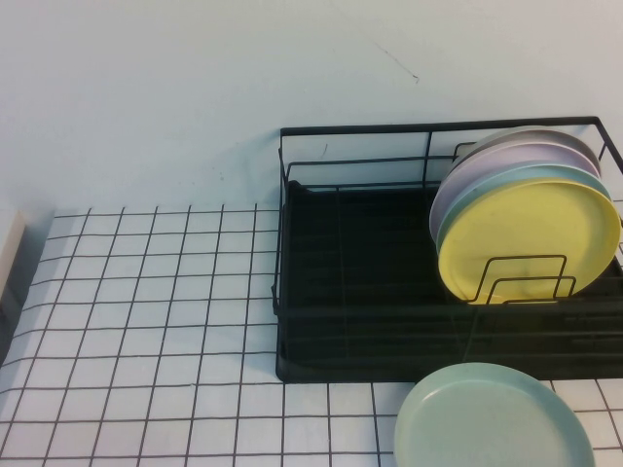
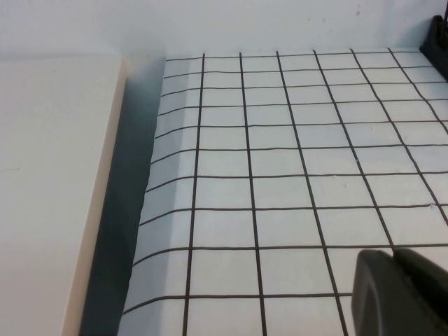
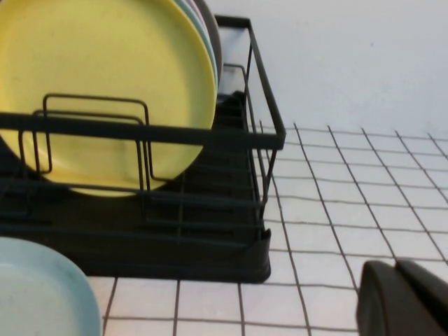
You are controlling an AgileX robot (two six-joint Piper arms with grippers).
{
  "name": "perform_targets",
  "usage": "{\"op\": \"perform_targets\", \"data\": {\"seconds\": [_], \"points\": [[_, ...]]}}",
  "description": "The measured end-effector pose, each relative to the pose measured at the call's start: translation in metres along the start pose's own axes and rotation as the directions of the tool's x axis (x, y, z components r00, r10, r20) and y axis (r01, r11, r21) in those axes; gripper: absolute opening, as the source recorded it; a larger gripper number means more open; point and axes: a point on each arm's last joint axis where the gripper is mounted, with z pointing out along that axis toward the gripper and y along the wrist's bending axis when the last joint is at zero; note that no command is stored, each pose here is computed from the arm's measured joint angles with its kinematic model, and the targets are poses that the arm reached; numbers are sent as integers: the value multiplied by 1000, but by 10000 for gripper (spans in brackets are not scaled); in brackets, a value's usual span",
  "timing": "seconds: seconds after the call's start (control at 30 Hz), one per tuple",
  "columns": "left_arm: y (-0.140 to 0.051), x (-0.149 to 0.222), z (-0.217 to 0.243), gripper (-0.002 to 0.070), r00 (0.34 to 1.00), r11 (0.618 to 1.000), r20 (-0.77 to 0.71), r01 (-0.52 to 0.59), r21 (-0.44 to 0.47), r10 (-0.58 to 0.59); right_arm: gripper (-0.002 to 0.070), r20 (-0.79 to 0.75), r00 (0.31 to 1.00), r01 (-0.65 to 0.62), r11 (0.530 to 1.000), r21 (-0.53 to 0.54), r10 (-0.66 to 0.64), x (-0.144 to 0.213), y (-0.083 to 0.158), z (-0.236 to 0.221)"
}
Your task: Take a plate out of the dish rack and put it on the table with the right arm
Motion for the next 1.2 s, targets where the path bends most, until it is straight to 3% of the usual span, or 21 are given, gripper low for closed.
{"op": "perform_targets", "data": {"seconds": [0.33, 0.5, 0.77, 0.93, 1.0, 1.1, 1.2], "points": [[0, 0, 0, -3, 1000, 1000, 0, 0, 0, 0, -2, 126, 992, 10, 1000, 6, -11, -11, 0, -1], [0, 0, 0, -3, 1000, 1000, 0, 0, 0, 0, -2, 259, 964, 53, 998, 23, -58, -24, -1, -3], [0, 0, 0, -3, 1000, 1000, 0, 0, 0, 0, -2, 601, 799, -1, 1000, 27, -16, -55, -2, -18], [0, 0, 0, -3, 1000, 1000, 0, 0, 0, 0, -2, 795, 598, -95, 994, -59, 105, -72, -4, -36], [0, 0, 0, -3, 1000, 1000, 0, 0, 0, 0, -2, 828, 548, -100, 992, -72, 115, -76, -4, -40], [0, 0, 0, -3, 1000, 1000, 0, 0, 0, 0, -2, 840, 530, -100, 992, -75, 117, -77, -4, -42], [0, 0, 0, -3, 1000, 1000, 0, 0, 0, 0, -2, 821, 569, -55, 998, -19, 47, -78, -3, -40]]}}
